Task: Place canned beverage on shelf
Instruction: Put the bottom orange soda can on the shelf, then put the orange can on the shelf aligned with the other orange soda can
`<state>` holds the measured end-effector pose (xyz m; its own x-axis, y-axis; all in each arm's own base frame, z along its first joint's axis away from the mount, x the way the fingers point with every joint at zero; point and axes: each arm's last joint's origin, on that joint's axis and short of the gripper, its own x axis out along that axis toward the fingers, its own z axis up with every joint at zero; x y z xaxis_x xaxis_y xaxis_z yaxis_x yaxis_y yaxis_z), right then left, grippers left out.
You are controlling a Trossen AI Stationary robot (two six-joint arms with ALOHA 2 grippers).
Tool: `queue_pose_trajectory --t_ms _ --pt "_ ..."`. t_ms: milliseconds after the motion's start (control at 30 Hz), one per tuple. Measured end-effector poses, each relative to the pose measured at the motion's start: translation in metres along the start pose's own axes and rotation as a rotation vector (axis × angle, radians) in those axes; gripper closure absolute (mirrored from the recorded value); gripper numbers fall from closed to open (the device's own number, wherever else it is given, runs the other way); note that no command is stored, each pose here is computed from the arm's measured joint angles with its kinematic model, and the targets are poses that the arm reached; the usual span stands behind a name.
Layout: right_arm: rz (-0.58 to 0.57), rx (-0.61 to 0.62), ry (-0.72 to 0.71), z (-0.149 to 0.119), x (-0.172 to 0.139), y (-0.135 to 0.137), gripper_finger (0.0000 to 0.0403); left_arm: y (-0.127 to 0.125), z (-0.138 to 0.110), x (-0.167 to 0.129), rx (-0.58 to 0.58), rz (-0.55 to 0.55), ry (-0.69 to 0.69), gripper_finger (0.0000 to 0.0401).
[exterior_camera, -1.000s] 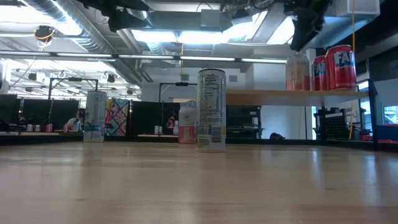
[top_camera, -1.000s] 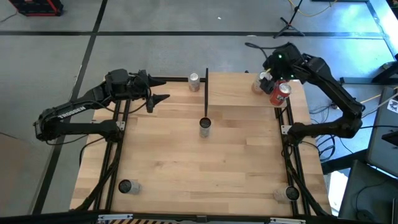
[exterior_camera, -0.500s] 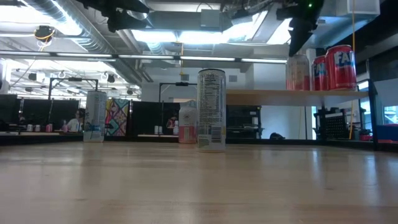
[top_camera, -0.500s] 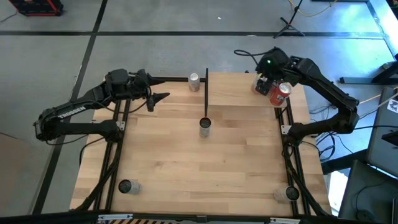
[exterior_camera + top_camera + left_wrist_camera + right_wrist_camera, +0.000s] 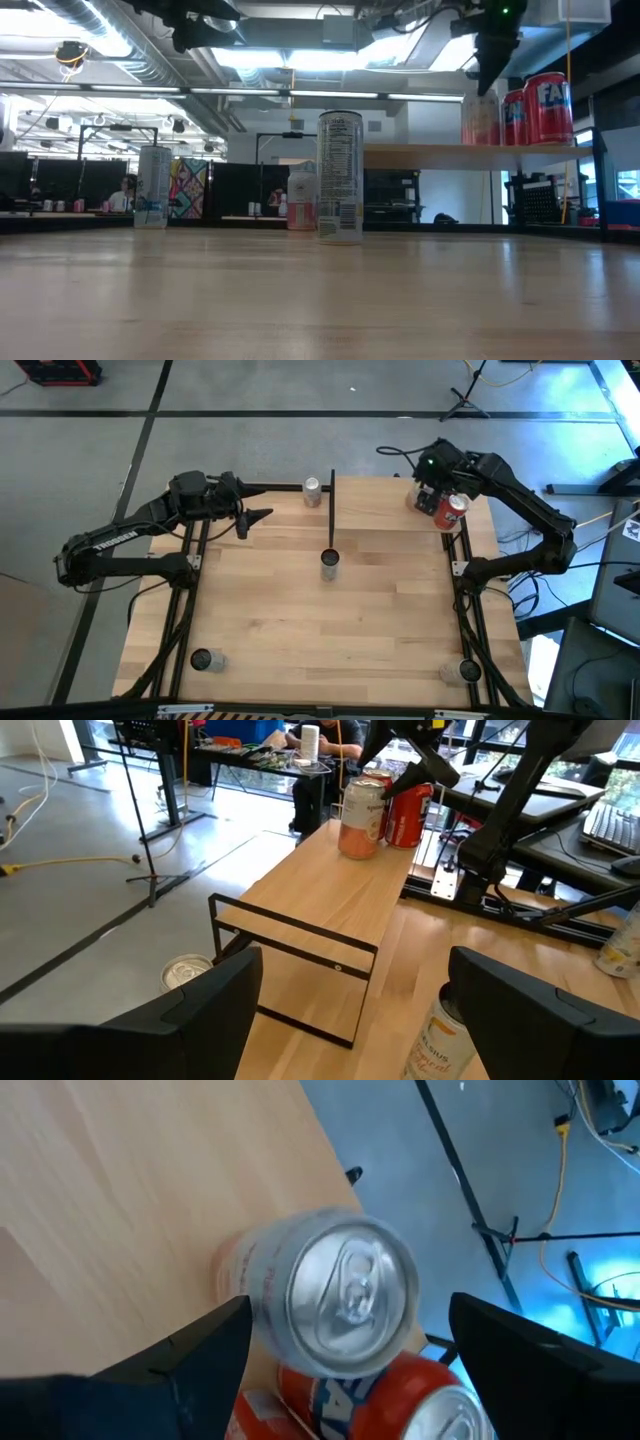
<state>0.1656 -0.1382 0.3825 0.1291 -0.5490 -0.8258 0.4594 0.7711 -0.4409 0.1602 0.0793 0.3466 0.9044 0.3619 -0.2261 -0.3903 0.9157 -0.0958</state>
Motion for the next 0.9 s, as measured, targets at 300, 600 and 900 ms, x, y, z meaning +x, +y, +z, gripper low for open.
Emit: queue_pose_trajectory --t_ms 300,600,900 --pt "-0.048 -0.012 0.042 -0.003 -0.001 -0.001 0.0075 0.0 0.0 0.0 0.0 0.0 0.0 0.0092" --pt "0.242 0.137 -0.203 0.011 -0.045 0.004 0.0075 -0.002 0.0 0.0 -0.178 -0.055 0.008 0.0092" --pt "0.538 0.107 -0.598 0.036 -0.093 0.05 0.0075 -0.004 0.005 0.048 -0.273 -0.023 -0.04 0.0092"
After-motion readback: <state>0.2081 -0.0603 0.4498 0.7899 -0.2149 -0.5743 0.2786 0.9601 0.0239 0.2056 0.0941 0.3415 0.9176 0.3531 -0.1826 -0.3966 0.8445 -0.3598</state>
